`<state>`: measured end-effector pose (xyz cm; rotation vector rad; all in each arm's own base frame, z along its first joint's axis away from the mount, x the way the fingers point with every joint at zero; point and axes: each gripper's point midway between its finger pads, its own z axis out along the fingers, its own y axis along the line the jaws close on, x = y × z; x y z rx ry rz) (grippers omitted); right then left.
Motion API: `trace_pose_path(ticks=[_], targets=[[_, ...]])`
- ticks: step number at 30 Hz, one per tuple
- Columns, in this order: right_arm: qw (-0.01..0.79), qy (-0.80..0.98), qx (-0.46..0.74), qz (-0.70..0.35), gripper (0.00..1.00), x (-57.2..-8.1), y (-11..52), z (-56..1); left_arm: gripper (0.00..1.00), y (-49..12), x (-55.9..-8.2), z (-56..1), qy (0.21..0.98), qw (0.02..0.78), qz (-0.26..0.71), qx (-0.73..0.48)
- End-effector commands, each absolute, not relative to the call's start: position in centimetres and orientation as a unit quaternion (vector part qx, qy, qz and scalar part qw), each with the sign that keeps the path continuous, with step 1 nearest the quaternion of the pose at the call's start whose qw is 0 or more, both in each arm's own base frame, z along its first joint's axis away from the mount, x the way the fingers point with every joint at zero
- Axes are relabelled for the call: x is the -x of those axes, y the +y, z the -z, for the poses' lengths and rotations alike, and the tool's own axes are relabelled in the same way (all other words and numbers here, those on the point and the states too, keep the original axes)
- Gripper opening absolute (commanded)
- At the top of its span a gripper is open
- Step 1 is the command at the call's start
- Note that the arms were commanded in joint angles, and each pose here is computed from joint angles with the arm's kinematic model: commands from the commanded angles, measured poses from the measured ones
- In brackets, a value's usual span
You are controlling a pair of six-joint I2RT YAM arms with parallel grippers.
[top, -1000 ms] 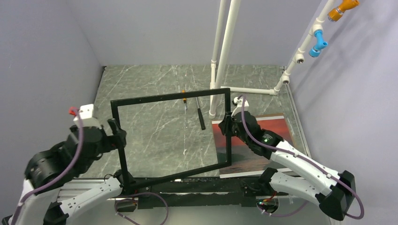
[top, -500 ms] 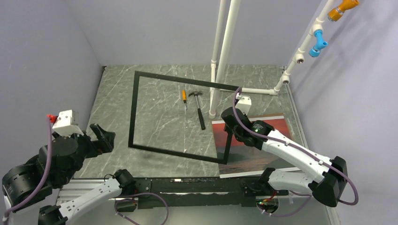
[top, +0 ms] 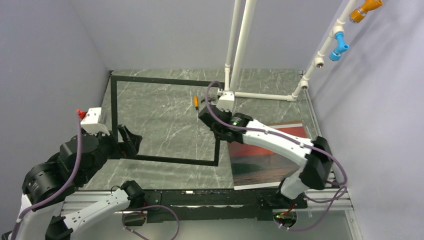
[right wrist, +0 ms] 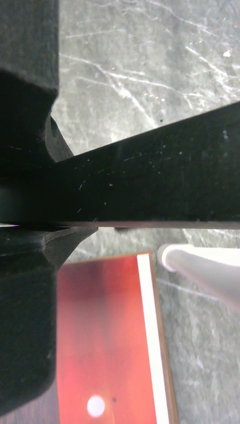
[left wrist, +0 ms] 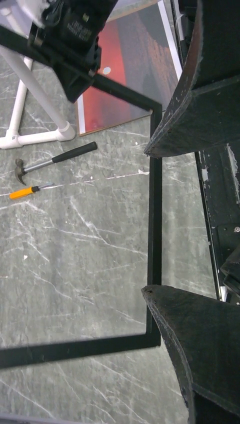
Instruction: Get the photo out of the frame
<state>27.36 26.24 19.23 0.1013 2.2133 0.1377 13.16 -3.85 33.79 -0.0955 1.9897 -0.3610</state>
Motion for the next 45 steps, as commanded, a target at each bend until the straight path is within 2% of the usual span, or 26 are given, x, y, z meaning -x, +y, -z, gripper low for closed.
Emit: trace_pose_path(ticks=[1, 12, 22, 35, 42, 45], targets=[[0.467, 0.87, -0.125, -0.093, 0.0, -29.6, 30.4, -21.6, 1.0, -5.9, -14.3, -34.5, 0.828, 0.535, 0.168, 0.019], [0.393, 0.906, -0.083, -0.134, 0.0, -31.5, 40.1, -15.4, 0.99, -6.5, -14.5, -34.2, 0.83, 0.53, 0.175, 0.018], [0.322, 0.93, -0.045, -0.173, 0.0, -30.5, 44.4, -9.3, 1.0, -6.8, -14.4, -32.7, 0.835, 0.519, 0.181, 0.026], [0.296, 0.938, -0.021, -0.178, 0.59, -30.8, 44.3, -6.3, 0.99, -8.9, -14.9, -30.7, 0.846, 0.495, 0.199, 0.013], [0.334, 0.926, 0.039, -0.17, 0.75, -29.9, 40.8, -11.2, 0.99, -10.5, -15.1, -28.4, 0.855, 0.473, 0.215, 0.005], [0.356, 0.917, 0.085, -0.155, 0.76, -28.6, 37.3, -13.2, 0.99, -12.4, -15.4, -26.7, 0.861, 0.452, 0.233, -0.008]])
